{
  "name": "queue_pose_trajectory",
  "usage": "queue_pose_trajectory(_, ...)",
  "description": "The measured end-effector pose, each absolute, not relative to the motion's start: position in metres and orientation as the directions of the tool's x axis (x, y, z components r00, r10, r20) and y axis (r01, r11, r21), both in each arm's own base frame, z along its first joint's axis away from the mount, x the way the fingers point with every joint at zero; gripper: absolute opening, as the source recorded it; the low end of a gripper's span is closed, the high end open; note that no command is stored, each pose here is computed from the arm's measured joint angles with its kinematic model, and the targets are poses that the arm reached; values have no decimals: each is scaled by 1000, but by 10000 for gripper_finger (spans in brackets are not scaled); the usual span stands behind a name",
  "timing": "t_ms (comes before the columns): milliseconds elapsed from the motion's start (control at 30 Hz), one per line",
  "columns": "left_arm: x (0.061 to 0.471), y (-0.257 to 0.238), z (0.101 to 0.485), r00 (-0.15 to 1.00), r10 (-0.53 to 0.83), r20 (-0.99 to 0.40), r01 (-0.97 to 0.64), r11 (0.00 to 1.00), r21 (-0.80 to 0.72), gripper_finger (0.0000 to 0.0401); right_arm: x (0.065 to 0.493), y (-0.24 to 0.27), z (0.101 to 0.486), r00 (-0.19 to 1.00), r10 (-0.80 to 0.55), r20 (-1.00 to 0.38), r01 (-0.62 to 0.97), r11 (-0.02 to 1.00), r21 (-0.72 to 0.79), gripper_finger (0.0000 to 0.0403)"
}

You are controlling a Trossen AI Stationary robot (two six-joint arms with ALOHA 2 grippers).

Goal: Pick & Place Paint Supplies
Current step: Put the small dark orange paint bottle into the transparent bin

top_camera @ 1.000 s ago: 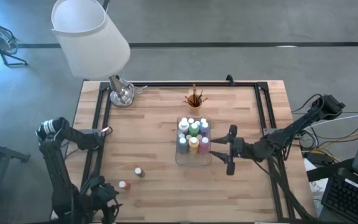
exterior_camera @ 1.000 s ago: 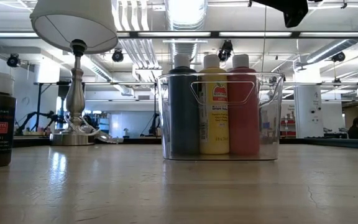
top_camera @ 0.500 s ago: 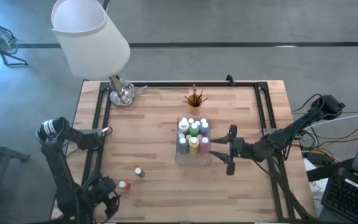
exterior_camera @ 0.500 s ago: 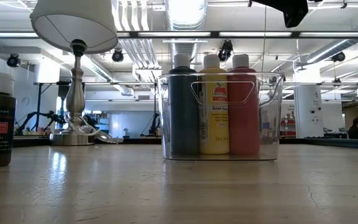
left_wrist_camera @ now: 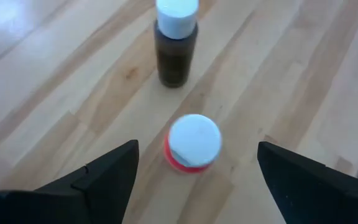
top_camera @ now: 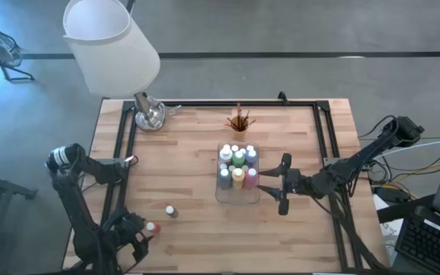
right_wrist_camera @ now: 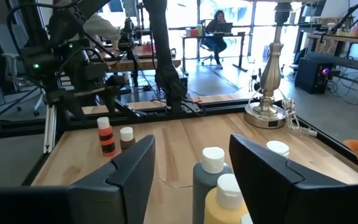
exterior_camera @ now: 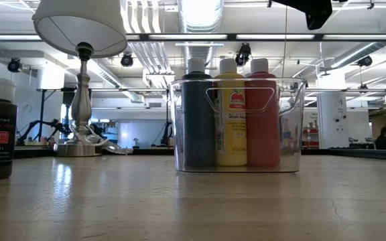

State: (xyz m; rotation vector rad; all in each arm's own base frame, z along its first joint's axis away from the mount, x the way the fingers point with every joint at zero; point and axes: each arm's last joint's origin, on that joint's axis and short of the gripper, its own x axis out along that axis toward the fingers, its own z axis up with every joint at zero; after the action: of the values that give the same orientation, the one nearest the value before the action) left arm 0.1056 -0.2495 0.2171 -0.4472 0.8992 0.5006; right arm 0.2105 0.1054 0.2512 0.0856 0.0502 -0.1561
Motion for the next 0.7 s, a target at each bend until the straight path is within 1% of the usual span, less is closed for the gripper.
queue_pose_trajectory(167, 107, -242, 207, 511, 257, -820, -595, 795, -121, 328, 210, 105, 251, 987, -153, -57, 157, 984, 83, 205)
queue_pose_trajectory(500, 109, -234, 197, 515, 301, -803, -599, 796, -86, 327, 210, 105, 251, 987, -153, -57, 157, 984, 80, 181)
queue_pose_trajectory(600, 109, -235, 197, 517, 294, -804, -592, 801, -87, 317, 211, 105, 251, 987, -153, -57, 158, 984, 80, 174)
queue_pose_trajectory(700, 110, -236, 197, 521, 280, -806, -580, 809, -94, 293, 211, 105, 251, 987, -153, -57, 158, 984, 80, 166)
